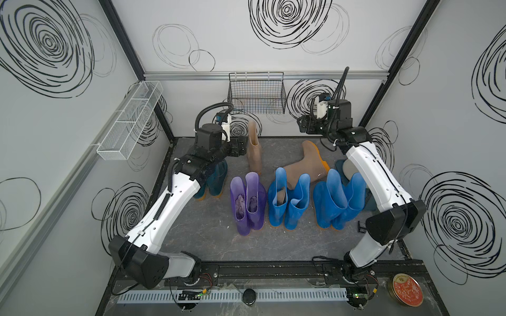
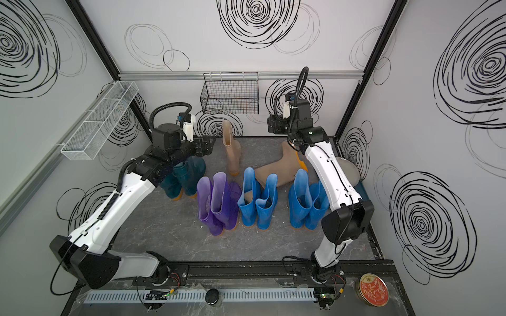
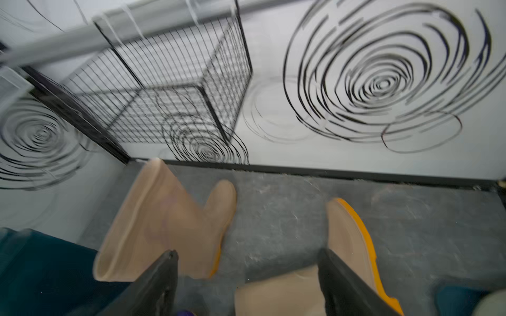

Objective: Match and arrange rain boots in pairs
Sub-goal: Adjust the rain boot at the center of the board.

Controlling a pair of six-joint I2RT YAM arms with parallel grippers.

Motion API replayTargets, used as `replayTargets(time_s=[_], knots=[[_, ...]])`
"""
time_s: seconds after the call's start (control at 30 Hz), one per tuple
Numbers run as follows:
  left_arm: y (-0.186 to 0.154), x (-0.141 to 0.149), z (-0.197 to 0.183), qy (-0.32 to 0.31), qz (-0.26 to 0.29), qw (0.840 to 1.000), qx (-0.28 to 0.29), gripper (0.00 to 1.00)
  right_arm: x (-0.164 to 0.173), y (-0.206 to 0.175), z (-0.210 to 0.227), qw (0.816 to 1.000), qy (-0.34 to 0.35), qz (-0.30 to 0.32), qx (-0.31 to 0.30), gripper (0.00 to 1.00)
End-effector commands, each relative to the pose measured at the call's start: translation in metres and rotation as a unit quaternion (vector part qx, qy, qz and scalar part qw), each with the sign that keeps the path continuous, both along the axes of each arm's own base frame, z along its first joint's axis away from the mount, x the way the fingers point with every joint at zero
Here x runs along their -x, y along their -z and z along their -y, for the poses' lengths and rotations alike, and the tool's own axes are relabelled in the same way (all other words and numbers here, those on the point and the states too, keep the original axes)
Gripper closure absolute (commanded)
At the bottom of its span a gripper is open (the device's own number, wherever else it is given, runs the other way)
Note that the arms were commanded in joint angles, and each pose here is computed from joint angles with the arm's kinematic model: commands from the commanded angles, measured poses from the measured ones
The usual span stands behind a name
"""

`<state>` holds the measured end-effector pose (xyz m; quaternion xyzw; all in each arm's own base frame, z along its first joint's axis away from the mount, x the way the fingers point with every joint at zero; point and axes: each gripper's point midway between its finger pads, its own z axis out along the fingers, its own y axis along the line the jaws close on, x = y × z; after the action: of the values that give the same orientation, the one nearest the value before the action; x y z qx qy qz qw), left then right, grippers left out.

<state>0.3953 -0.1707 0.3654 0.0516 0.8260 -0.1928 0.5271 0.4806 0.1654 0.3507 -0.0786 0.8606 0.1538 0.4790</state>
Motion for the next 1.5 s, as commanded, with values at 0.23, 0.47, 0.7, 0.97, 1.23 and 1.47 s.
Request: replayTargets(time_s=[0.23, 0.47, 0.7, 0.97, 1.23, 1.47], knots=[[-0.012, 0.007, 0.004, -0.031, 0.015, 0.999, -0.023, 0.14, 0.006, 0.163, -0.020, 0.966, -0.093, -0.225, 0.092, 0.15], [0.000, 0.000, -0.002, -0.051, 0.005, 0.998, -0.043, 0.13, 0.031, 0.232, -0.045, 0.922, -0.109, -0.352, 0.123, 0.11], [0.012, -0.012, 0.000, -0.044, -0.005, 0.997, -0.061, 0.13, 0.048, 0.276, -0.060, 0.896, -0.112, -0.397, 0.164, 0.10], [0.020, -0.017, -0.003, -0.039, -0.006, 0.998, -0.056, 0.13, 0.054, 0.318, -0.049, 0.876, -0.079, -0.433, 0.198, 0.22], [0.021, -0.016, -0.004, -0.035, -0.002, 0.998, -0.046, 0.13, 0.038, 0.269, -0.051, 0.903, -0.078, -0.389, 0.168, 0.91], [0.021, -0.012, -0.003, -0.033, 0.000, 0.999, -0.037, 0.13, 0.044, 0.236, -0.062, 0.913, -0.097, -0.377, 0.122, 0.69]])
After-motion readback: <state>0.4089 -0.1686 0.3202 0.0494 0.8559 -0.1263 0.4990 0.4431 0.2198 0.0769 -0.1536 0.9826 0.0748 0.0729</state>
